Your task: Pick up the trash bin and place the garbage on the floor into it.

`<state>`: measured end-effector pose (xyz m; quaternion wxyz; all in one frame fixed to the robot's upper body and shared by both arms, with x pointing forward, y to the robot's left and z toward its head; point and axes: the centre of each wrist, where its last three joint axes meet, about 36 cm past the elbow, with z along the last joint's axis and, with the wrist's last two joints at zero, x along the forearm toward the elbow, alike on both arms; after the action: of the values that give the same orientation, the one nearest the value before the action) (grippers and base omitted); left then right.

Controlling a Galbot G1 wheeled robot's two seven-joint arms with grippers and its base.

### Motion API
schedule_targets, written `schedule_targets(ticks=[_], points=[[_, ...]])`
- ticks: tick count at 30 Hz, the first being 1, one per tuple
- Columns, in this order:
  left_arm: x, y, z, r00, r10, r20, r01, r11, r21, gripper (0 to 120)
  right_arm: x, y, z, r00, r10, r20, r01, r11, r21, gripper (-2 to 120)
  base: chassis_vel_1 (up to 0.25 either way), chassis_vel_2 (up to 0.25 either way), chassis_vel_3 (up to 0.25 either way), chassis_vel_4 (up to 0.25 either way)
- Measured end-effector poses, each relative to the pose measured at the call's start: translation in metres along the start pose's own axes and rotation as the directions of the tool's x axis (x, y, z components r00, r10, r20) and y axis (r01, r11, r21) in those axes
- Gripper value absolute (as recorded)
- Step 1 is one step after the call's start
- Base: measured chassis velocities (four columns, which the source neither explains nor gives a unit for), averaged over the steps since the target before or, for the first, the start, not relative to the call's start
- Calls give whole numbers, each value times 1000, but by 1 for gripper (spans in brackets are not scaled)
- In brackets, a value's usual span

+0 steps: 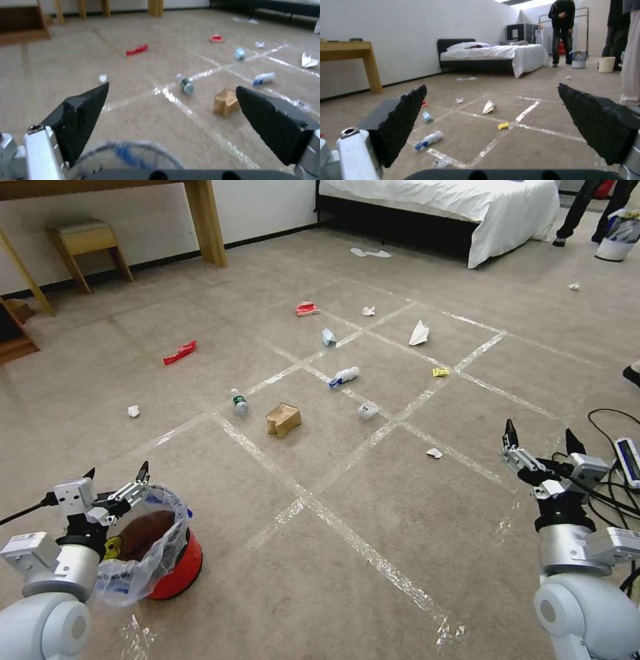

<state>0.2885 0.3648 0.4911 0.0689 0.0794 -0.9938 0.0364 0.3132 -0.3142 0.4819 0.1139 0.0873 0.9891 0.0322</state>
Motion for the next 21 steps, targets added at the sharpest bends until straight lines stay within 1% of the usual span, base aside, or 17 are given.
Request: schedule_targets(ticks=[2,3,4,5,6,7,8,10,11,13,14,15,16,17,18,20,21], points=[[-1,7,-5,997,-16,-81,17,1000,17,100,-2,0,2,1000,-1,-7,1,1000,-5,100,0,0,0,0],[-1,7,-5,997,-16,-81,17,1000,17,100,-2,0,2,1000,-1,-7,1,1000,-5,100,0,0,0,0],[-2,10,-7,994,-20,-103,23,1000,20,100,-3,0,3,1000,-1,-9,1,1000,-5,100,0,0,0,0],[-5,17,-12,989,-24,-149,29,999,31,100,-4,0,5,1000,-2,-14,1,1000,-7,100,0,0,0,0],[-5,17,-12,989,-24,-149,29,999,31,100,-4,0,5,1000,-2,-14,1,1000,-7,100,0,0,0,0],[-10,29,-21,977,-33,-212,47,997,60,100,-5,-1,7,1000,0,-18,0,1000,-9,100,0,0,0,0],[-10,29,-21,977,-33,-212,47,997,60,100,-5,-1,7,1000,0,-18,0,1000,-9,100,0,0,0,0],[-17,43,-28,960,-44,-277,72,993,91,100,-7,-3,9,1000,4,-18,-4,1000,-10,100,0,0,0,0],[-17,43,-28,960,-44,-277,72,993,91,100,-7,-3,9,1000,4,-18,-4,1000,-10,100,0,0,0,0],[-21,50,-29,952,-50,-301,85,991,103,100,-8,-3,10,1000,4,-18,-5,1000,-11,100,0,0,0,0],[-32,66,-30,928,-45,-370,108,982,152,100,-9,-3,12,1000,6,-20,-6,1000,-13,100,0,0,0,0],[-54,89,-27,895,2,-446,123,960,251,100,-10,-3,16,1000,11,-26,-11,1000,-18,100,0,0,0,0],[-54,89,-27,895,2,-446,123,960,251,100,-10,-3,16,1000,11,-26,-11,1000,-18,100,0,0,0,0],[-62,96,-24,887,9,-462,125,958,259,100,-10,-3,18,999,13,-29,-14,1000,-18,100,0,0,0,0],[-62,96,-24,887,9,-462,125,958,259,100,-10,-3,18,999,13,-29,-14,1000,-18,100,0,0,0,0],[-79,115,-15,868,23,-497,129,954,269,100,-10,-5,21,999,19,-36,-20,1000,-15,100,0,0,0,0],[-79,115,-15,868,23,-497,129,954,269,100,-10,-5,21,999,19,-36,-20,1000,-15,100,0,0,0,0]])
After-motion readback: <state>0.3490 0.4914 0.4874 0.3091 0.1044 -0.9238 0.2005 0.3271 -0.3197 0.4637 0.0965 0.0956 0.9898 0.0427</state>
